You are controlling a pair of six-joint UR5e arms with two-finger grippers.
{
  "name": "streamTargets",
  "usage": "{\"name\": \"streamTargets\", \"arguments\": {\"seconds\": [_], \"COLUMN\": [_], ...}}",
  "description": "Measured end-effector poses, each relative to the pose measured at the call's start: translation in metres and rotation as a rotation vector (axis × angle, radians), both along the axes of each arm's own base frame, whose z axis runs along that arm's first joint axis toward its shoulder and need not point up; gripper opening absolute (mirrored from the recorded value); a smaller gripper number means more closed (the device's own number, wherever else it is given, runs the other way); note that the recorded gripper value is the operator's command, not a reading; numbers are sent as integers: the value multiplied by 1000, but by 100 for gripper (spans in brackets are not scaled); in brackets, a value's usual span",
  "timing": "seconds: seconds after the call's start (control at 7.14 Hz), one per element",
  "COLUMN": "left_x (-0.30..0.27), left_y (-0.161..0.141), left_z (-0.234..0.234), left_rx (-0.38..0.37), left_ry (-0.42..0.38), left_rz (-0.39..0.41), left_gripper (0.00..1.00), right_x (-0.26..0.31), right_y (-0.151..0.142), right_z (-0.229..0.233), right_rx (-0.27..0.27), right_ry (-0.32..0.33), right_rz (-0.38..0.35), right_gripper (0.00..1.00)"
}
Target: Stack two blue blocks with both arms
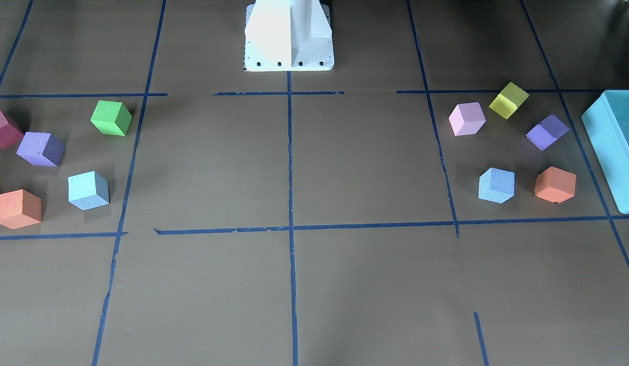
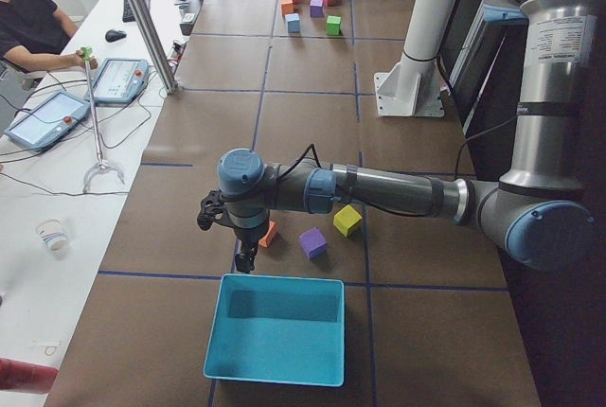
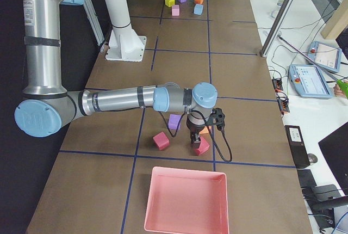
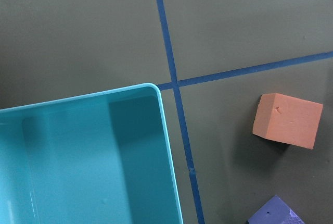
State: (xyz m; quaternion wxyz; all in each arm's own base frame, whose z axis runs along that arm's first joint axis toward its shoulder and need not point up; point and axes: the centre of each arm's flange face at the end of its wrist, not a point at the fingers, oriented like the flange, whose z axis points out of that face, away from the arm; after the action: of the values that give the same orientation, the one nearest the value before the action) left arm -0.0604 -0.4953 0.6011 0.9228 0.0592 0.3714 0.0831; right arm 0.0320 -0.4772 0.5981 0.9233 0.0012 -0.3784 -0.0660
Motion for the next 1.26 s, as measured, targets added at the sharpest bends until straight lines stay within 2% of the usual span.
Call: {"name": "streamTargets", "arguments": {"seconds": [0.28, 0.42, 0.84, 1.26], "left_x": [2, 4, 10, 12], "left_y": [2, 1, 25, 28], "left_z": [-2, -7, 8, 8], "left_rx": [7, 30, 114, 110], "left_ry": [0, 10, 79, 99], "left_rz": [4, 10, 9, -21], "left_gripper": [100, 100, 100, 100], "right_x": [-1, -2, -3, -7], "right_y": [0, 0, 0, 3], "right_z": [-2, -5, -8, -18], "right_rx": [0, 3, 7, 25], "right_ry": [-19, -28, -37, -57], "right_rz": [0, 1, 2, -5], "right_gripper": [100, 100, 100, 100]}}
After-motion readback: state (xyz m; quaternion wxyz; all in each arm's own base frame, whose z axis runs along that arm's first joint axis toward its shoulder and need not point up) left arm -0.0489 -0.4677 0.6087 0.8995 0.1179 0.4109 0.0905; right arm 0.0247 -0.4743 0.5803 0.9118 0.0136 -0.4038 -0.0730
